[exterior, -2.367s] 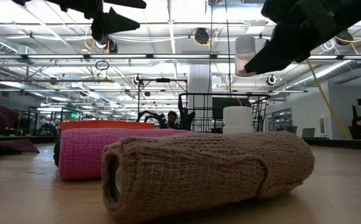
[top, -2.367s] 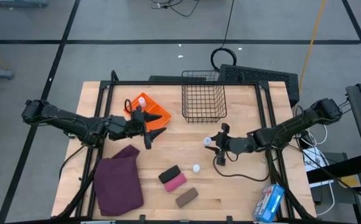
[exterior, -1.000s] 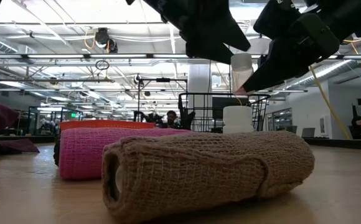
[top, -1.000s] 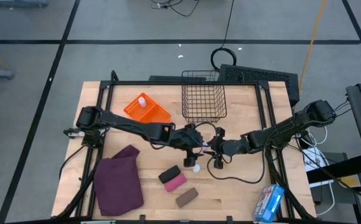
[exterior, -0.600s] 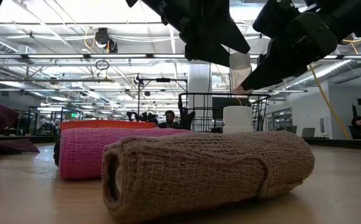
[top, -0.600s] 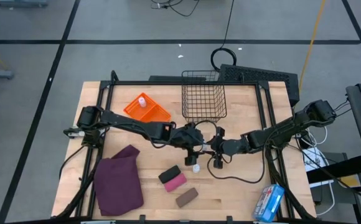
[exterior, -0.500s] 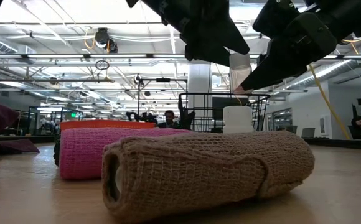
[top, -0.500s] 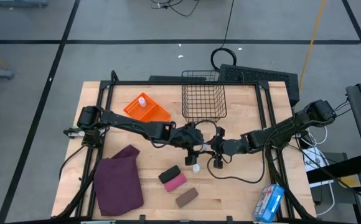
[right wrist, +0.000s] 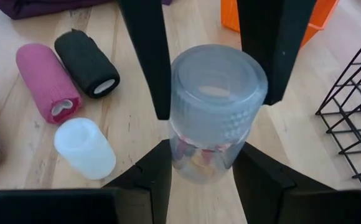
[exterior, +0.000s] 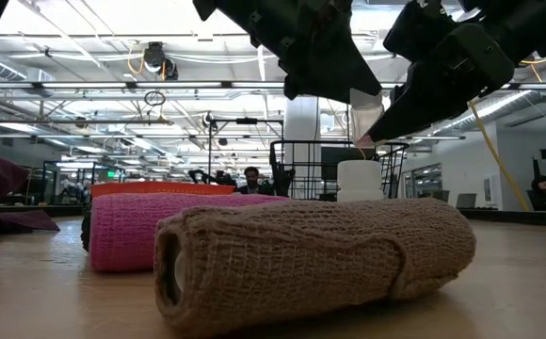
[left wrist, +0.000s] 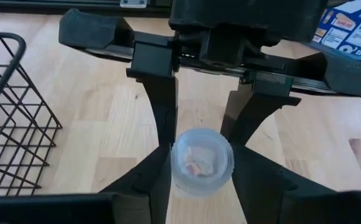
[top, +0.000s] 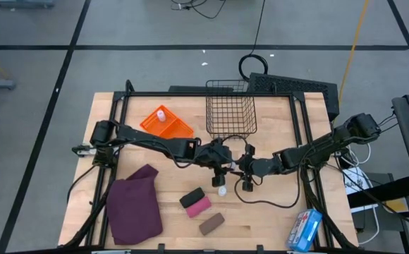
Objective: Pick & Place Medicine items
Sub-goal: Put the white pill bottle into the top orange basket
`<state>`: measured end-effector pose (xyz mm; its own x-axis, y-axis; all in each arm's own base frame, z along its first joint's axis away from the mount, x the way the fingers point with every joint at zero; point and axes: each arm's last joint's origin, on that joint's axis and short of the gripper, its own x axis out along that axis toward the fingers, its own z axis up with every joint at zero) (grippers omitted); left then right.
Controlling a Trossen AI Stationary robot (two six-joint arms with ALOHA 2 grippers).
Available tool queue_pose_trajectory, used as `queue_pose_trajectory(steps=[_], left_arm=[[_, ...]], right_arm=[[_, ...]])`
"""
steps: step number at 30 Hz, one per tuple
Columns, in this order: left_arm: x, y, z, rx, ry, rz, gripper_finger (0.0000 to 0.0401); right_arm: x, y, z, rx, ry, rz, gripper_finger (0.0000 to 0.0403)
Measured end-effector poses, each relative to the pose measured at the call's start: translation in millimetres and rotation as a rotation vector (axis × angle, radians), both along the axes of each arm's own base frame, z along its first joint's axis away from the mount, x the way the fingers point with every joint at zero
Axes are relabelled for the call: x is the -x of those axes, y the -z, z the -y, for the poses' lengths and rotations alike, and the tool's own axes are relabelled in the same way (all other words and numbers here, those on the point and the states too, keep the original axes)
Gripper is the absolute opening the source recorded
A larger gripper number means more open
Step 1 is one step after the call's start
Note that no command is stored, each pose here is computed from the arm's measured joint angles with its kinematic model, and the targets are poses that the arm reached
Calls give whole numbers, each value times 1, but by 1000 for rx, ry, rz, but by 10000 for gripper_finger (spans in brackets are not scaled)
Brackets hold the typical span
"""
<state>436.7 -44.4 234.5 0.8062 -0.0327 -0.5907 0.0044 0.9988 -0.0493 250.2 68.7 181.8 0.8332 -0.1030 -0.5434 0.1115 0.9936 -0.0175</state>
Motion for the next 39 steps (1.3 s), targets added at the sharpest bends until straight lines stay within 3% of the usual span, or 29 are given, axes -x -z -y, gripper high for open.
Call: queue_pose_trajectory(steps=[5,10,15,22,32,39], left_arm=[[3,-6,-2,-1,-5,8,135],[17,-29,-6,-45,-80,10,134],[41,-60,-16,-114,-187,17,134],[97,-70,-32,-134,-348,46,134],[206,-36,-72,-45,-858,125,134],[254,2,-91,36,-1101,162,134]], right_arm=[[0,-1,0,-1,2,6,141],[-1,-5,0,-27,30,32,175],[2,-5,-1,-49,-11,10,205],[6,-13,-1,-85,-48,36,218],[7,-17,-1,-88,-46,56,213],[6,-17,-1,-88,-45,58,212]])
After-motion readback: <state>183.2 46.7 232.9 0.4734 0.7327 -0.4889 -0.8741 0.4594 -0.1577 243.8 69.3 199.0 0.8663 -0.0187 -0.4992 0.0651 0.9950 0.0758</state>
